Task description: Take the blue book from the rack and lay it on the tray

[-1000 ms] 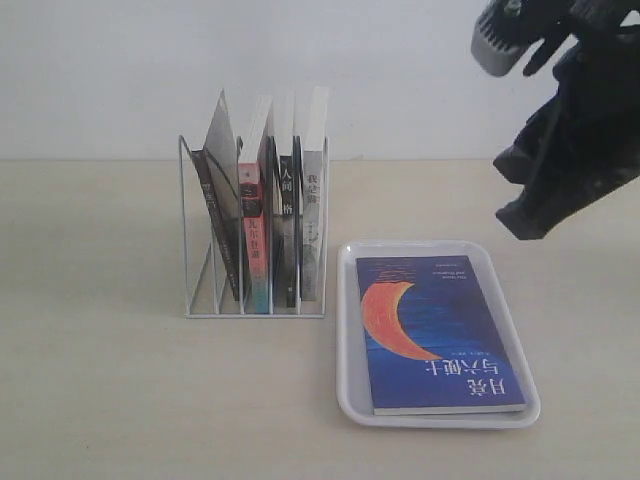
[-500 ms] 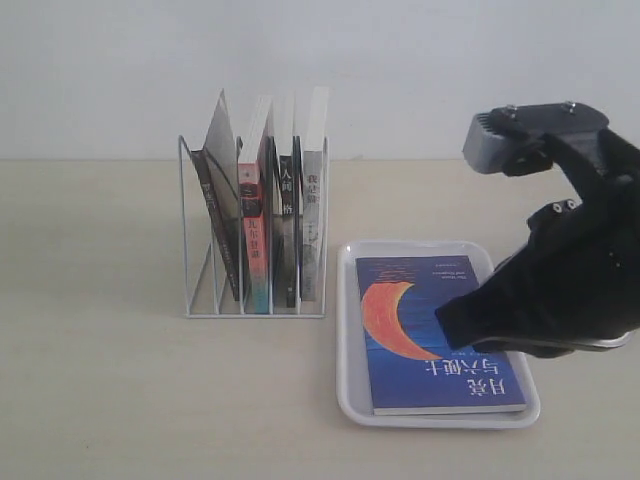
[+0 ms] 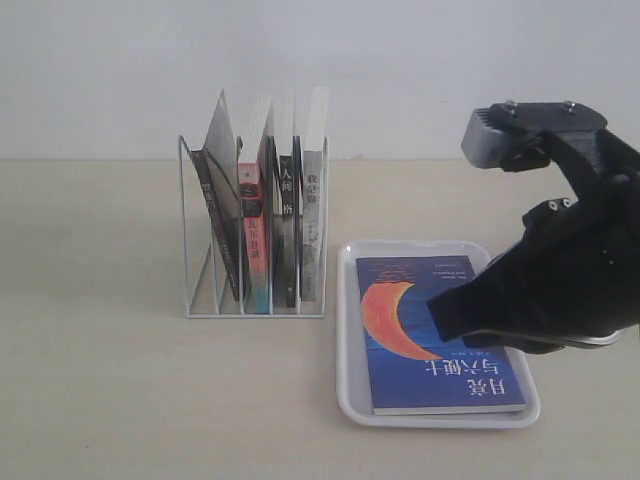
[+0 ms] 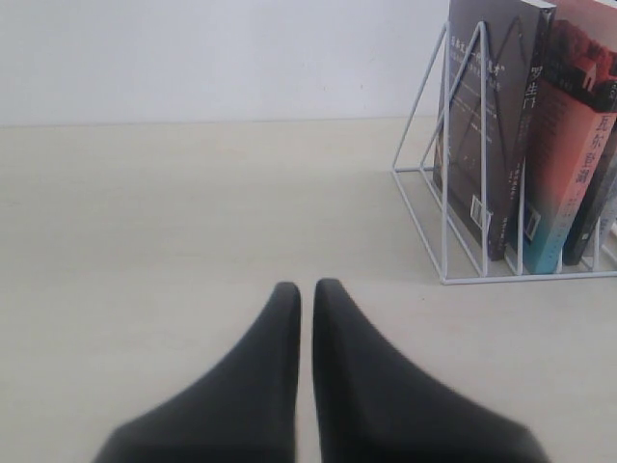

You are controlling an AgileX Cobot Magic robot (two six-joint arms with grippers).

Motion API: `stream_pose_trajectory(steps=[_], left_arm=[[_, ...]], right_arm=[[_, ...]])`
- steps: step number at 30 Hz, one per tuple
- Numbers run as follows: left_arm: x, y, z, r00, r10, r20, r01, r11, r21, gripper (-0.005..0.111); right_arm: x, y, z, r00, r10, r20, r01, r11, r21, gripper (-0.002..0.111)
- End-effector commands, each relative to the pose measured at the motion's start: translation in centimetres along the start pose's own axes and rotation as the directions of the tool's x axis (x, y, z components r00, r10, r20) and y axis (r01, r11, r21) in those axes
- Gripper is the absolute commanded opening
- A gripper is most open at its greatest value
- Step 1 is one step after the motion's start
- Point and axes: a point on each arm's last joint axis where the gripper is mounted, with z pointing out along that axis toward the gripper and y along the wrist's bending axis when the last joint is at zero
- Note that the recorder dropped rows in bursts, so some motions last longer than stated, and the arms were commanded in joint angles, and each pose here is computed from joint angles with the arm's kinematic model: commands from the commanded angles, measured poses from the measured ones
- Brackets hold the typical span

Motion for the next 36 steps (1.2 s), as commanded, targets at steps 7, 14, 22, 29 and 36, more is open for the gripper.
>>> stream_pose_trajectory(steps=[7, 14, 22, 29, 36], left_arm=[[0.1, 0.0, 0.0, 1.0, -0.007, 0.003, 0.007, 1.0, -0.002, 0.004], [0.1, 0.0, 0.0, 1.0, -0.007, 0.003, 0.007, 1.0, -0.002, 0.004], [0.1, 0.0, 0.0, 1.0, -0.007, 0.003, 0.007, 1.0, -0.002, 0.004], [0.1, 0.0, 0.0, 1.0, -0.007, 0.003, 0.007, 1.0, -0.002, 0.004], [0.1, 0.0, 0.0, 1.0, -0.007, 0.003, 0.007, 1.0, -0.002, 0.004]], right_arm=[[-0.6, 0.3, 0.0, 0.994, 0.083, 0.067, -0.08, 0.996, -0.037, 0.0], [1.3, -1.1, 4.6, 0.997, 0.083, 0.009, -0.083, 0.997, 0.002, 0.0], [7.0, -3.4, 9.3, 0.989, 0.097, -0.114, -0.088, 0.993, 0.081, 0.0], [9.5, -4.6, 8.2, 0.991, 0.043, 0.129, -0.056, 0.993, 0.101, 0.0], [11.8, -4.7, 5.0, 0.946, -0.027, 0.324, 0.001, 0.997, 0.079, 0.0]])
